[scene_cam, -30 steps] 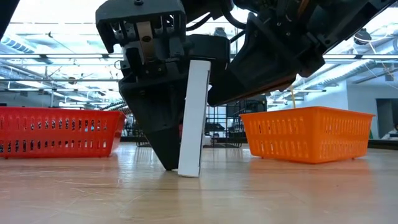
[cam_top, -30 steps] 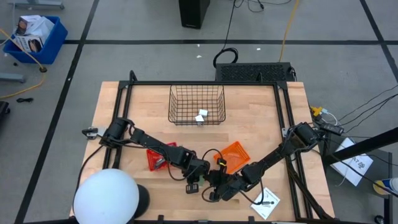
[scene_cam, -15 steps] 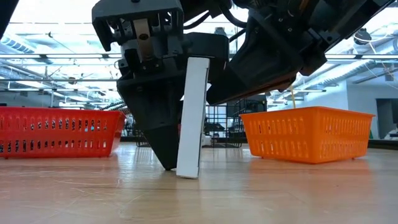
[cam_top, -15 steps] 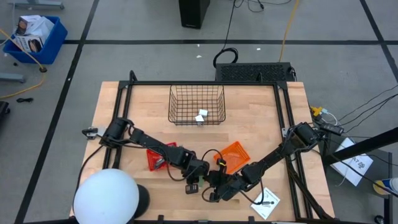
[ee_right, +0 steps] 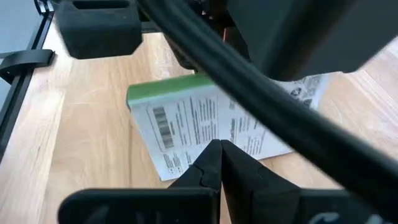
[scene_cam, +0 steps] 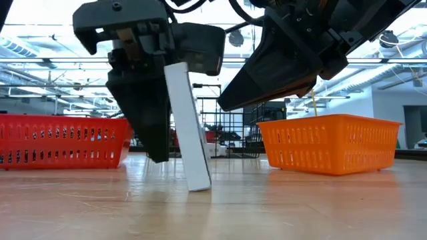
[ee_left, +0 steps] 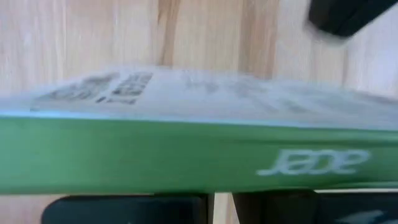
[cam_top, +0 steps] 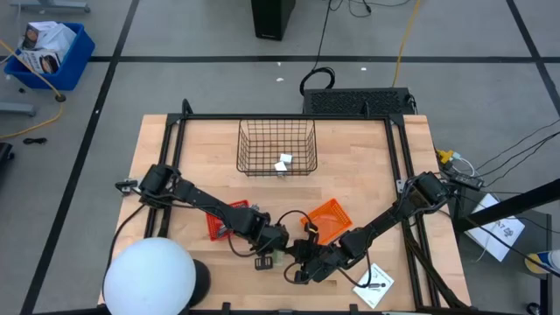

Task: Pick and place items into bin
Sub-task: Put the top card reader box into the orange basket

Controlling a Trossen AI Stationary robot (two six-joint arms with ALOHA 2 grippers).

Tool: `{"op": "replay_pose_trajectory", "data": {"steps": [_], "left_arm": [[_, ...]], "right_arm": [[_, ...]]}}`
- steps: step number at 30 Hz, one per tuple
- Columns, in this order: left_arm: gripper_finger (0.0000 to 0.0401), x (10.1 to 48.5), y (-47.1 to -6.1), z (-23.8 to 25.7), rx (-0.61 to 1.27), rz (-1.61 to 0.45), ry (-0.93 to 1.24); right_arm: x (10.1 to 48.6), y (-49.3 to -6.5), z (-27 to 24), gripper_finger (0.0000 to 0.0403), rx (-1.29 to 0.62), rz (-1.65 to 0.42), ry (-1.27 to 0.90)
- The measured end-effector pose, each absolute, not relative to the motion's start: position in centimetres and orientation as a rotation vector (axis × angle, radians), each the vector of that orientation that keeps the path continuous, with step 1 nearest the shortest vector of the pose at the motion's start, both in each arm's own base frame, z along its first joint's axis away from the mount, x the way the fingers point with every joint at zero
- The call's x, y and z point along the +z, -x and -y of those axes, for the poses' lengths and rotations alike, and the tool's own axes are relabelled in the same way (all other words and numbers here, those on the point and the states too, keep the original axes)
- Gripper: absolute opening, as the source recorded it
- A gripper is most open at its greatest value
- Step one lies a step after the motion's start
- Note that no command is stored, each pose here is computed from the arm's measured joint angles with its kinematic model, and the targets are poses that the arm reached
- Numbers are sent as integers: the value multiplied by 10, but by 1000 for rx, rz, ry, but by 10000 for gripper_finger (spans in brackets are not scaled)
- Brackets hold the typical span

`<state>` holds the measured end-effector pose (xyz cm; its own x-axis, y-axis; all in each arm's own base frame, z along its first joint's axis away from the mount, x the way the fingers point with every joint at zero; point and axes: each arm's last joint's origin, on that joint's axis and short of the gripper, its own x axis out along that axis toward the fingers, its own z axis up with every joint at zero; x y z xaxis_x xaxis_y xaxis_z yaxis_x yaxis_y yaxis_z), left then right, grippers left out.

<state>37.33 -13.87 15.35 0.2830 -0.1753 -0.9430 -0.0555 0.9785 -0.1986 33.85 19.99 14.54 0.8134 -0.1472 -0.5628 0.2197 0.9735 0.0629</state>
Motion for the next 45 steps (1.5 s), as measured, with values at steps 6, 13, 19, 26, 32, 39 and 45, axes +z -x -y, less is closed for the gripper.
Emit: {"op": "replay_pose_trajectory", "data": {"steps": [6,13,19,26,32,39,45], "left_arm": [[47,155,-375,139,-87,-1261,214],[47,155,-375,139,-81,-1268,216],[47,155,-375,139,-70,-1262,211],[47,156,-377,139,-75,-1242,212],[47,156,-377,139,-76,-1241,212],[47,157,-379,140,-85,-1220,213],[47,157,-379,140,-86,-1215,215]], "right_arm": [[145,-339,-200,0,-197,-589,-128],[145,-338,-200,0,-196,-590,-127],[145,-338,-200,0,-197,-590,-128],[145,-338,-200,0,-197,-590,-128],[145,-338,-200,0,-197,-590,-128],[145,-339,-200,0,-196,-589,-129],[145,-339,-200,0,-196,-588,-130]]}}
